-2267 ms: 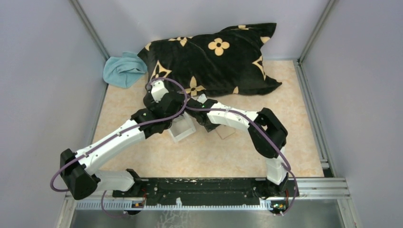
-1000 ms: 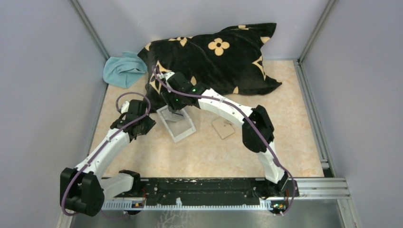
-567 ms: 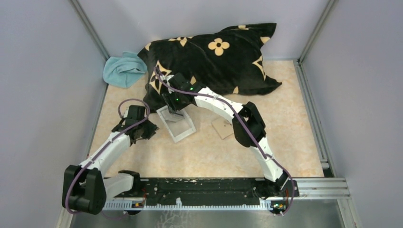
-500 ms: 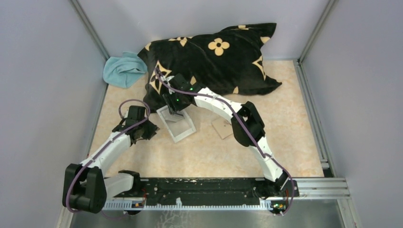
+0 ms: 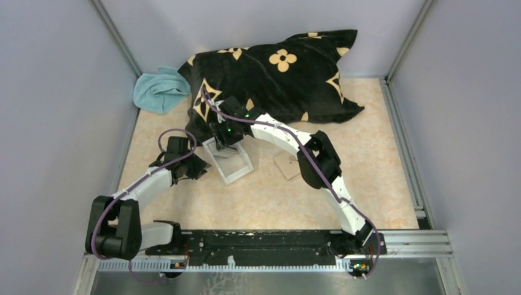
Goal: Put the credit cards into the card holder
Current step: Pick up the credit card from the storage box.
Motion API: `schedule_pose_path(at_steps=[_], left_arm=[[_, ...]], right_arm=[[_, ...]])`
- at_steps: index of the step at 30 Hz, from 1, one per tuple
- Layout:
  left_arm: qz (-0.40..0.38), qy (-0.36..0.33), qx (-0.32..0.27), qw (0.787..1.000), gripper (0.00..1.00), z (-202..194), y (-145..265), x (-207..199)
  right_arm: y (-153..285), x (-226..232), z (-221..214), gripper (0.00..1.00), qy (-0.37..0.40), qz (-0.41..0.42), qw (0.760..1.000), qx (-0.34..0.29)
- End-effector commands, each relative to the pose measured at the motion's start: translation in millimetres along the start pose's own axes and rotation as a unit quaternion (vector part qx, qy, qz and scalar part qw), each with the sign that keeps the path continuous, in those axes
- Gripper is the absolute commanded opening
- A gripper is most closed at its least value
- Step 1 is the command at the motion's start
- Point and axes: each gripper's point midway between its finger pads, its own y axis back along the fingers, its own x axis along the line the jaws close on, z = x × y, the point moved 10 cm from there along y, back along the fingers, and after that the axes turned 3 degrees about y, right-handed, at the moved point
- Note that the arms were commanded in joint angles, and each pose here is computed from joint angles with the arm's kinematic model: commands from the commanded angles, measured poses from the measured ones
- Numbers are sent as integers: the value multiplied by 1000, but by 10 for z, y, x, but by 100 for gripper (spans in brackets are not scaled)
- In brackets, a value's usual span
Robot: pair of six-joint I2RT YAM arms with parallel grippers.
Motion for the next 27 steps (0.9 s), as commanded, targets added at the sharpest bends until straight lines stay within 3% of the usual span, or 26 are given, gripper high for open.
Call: schedule_pose_path(at_steps=[1,27], left_arm=[[-25,-5,15,1000,38,13,-75,-44],[-44,-13,38,998,38,4,-200,-66]], right_arm=[[-91,-8,46,50,-16,34,999,-15],[62,139,231,36,-33,75,996,-45]])
